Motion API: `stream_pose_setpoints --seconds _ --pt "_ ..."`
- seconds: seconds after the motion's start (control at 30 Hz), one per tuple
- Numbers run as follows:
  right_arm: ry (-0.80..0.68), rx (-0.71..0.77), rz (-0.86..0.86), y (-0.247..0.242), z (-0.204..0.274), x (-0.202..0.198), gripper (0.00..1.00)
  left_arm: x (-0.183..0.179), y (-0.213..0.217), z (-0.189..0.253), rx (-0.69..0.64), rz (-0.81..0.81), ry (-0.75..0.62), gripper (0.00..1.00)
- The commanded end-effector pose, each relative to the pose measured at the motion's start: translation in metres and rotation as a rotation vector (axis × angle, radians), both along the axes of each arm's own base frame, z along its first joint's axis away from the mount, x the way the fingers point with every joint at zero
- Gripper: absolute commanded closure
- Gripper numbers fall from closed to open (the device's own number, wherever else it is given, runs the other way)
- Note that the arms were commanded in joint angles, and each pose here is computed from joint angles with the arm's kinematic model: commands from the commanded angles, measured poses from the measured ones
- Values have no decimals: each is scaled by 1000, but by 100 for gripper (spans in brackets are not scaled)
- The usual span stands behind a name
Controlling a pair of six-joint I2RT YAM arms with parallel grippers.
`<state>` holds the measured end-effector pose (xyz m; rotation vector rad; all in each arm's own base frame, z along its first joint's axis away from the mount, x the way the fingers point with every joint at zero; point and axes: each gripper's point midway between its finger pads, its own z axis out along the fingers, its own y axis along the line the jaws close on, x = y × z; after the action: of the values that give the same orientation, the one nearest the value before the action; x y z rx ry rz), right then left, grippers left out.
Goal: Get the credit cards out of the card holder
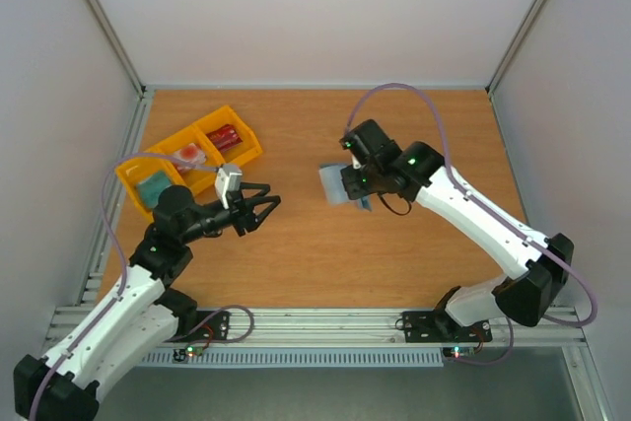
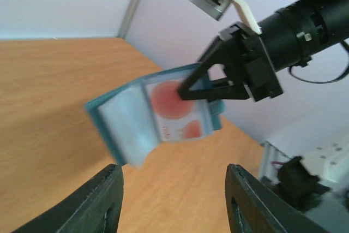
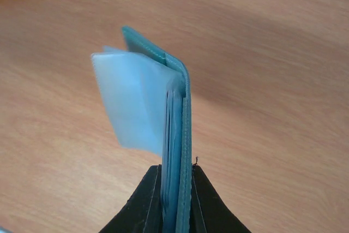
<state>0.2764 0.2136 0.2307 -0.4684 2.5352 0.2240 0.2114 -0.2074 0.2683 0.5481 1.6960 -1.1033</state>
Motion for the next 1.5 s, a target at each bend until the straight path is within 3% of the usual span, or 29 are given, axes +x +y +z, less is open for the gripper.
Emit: stream_pose_setpoints --seconds 0.0,0.13,0.27,0.43,0.53,0.83,1.07,1.23,1.47 --pt "-16 39 23 28 13 -7 99 -18 -24 23 -128 -138 72 49" --pt "41 249 179 72 30 -25 99 -26 -52 25 -129 -225 108 51" --pt "7 404 395 95 55 -49 99 -9 -50 6 -121 -132 186 56" --pt "54 606 638 102 75 -84 99 -43 -53 12 -96 -320 75 53" --pt "68 701 786 110 86 -104 99 -39 -49 3 -69 -289 51 57" --pt "46 805 1031 115 100 -131 99 -44 -35 0 -102 -270 33 53" --pt "39 838 1123 111 103 -136 99 -43 -21 0 -125 -210 18 53" --pt "60 877 1135 113 105 -138 99 -38 -15 -2 -119 -175 12 53" --pt "60 879 1107 121 101 -127 99 -52 -24 0 -117 -256 -17 56"
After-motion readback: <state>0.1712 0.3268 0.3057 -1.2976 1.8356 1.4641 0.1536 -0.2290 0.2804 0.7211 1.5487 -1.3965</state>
